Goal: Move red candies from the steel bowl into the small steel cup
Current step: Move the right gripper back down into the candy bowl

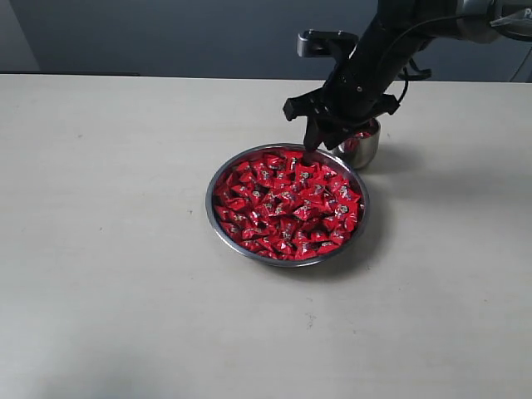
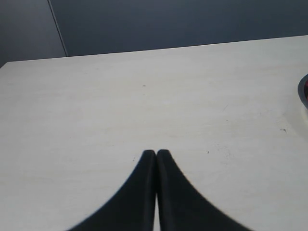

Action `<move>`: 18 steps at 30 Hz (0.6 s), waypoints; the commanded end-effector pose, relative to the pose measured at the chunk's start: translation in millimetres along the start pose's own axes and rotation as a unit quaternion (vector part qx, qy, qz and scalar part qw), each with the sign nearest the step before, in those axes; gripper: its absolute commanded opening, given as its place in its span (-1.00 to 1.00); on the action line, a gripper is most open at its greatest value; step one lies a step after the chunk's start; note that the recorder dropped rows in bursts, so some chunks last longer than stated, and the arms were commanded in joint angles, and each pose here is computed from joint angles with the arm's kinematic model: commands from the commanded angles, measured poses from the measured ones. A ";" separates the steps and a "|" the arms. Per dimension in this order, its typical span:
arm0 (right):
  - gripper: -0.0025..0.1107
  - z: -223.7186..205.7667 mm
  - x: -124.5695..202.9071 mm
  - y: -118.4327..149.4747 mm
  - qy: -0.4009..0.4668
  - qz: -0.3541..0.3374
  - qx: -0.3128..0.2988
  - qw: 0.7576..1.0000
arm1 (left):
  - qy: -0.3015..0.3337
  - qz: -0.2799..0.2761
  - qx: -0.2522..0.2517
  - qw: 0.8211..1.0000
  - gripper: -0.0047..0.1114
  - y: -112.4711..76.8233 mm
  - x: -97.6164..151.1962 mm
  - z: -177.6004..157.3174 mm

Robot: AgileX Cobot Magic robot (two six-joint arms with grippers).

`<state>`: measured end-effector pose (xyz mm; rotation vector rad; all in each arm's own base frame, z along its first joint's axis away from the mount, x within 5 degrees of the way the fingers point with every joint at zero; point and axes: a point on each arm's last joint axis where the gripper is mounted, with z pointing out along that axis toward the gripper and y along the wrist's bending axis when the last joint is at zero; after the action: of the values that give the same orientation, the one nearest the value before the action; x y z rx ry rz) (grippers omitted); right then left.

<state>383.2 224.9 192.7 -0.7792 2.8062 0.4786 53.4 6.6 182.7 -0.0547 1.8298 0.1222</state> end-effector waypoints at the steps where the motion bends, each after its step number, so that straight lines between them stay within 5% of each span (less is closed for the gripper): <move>1: -0.34 -2.5 5.5 -1.6 0.032 -0.003 0.009 0.999 | -0.006 0.000 0.000 1.000 -0.91 0.1 -0.3 -0.1; 11: -0.75 -33.6 29.5 5.1 -0.023 -0.016 0.037 0.999 | -0.006 0.000 0.000 1.000 -0.91 0.1 -0.3 -0.1; 18: -0.76 -29.4 65.9 7.4 0.003 0.017 0.026 1.000 | -0.006 0.000 0.000 1.000 -0.91 0.1 -0.3 -0.1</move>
<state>329.1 192.1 215.3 -0.7620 2.8062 0.3891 53.4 6.6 182.7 -0.0547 1.8298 0.1222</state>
